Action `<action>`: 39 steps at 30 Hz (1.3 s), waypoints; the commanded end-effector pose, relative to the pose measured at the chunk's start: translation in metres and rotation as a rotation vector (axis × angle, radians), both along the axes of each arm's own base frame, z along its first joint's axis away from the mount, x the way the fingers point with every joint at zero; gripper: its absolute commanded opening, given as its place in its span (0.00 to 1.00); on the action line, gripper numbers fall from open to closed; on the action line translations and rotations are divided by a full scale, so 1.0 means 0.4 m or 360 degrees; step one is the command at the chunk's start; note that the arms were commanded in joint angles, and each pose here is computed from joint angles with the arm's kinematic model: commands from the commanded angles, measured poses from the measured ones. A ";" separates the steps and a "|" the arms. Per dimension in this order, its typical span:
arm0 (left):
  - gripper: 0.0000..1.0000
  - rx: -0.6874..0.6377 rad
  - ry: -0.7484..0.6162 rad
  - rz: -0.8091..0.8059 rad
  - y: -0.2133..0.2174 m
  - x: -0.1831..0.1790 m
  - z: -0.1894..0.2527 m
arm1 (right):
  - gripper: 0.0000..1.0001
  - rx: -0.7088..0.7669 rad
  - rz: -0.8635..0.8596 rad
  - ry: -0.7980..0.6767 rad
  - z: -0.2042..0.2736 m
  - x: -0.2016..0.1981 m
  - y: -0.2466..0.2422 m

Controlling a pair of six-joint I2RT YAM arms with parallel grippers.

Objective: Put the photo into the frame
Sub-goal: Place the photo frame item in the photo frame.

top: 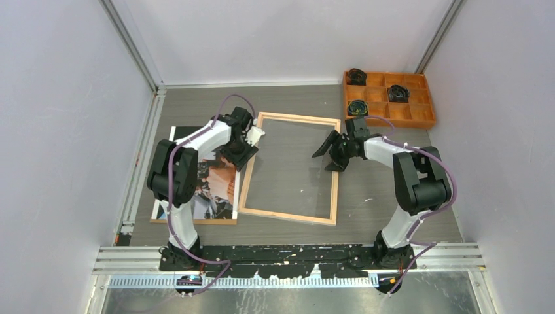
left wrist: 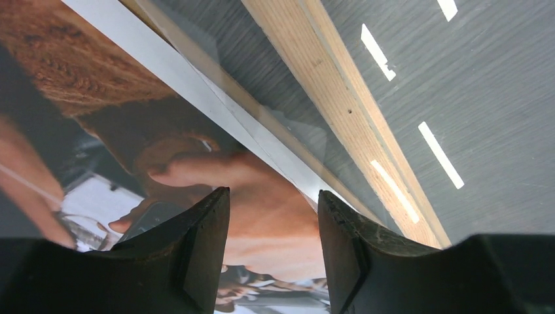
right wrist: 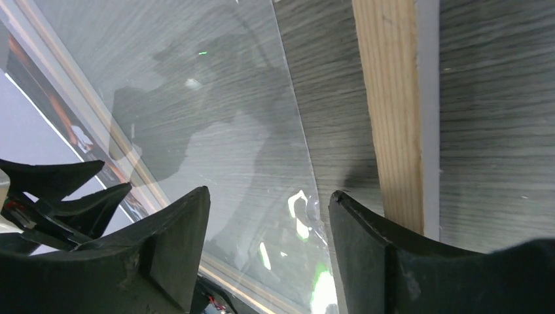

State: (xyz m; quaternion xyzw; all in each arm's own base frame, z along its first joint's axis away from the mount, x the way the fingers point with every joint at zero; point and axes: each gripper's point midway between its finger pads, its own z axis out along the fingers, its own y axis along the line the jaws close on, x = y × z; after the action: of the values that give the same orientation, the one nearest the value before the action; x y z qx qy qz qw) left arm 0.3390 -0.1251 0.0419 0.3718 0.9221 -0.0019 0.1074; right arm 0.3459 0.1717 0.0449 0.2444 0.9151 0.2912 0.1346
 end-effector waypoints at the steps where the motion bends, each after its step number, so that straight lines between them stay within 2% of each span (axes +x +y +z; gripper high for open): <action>1: 0.53 -0.0014 -0.0026 -0.0031 -0.005 0.015 -0.008 | 0.75 0.0176 -0.0046 -0.0083 0.032 0.031 0.042; 6: 0.53 -0.0015 -0.0033 -0.0030 -0.004 0.012 -0.005 | 0.87 0.0102 -0.0101 -0.0043 0.017 -0.011 0.018; 14: 0.52 -0.0011 -0.0025 -0.0040 -0.002 0.010 -0.013 | 0.88 -0.0110 -0.0040 0.0033 0.021 -0.151 0.043; 22: 0.52 -0.0012 -0.0031 -0.0044 -0.004 0.015 -0.007 | 0.88 -0.0130 0.0030 0.0049 0.043 -0.265 0.064; 31: 0.52 -0.0011 -0.0025 -0.0045 -0.006 0.011 -0.004 | 0.88 -0.0118 0.0214 0.0119 0.014 -0.320 0.091; 39: 0.52 -0.0013 -0.0029 -0.0047 -0.009 0.012 -0.001 | 0.88 -0.0070 0.0275 0.0026 -0.004 -0.320 0.140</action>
State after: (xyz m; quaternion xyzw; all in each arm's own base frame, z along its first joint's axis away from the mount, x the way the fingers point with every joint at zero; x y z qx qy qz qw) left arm 0.3406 -0.1249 0.0368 0.3802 0.9185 -0.0009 0.1087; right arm 0.2098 0.2162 0.0393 0.1786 0.9472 0.2543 0.0788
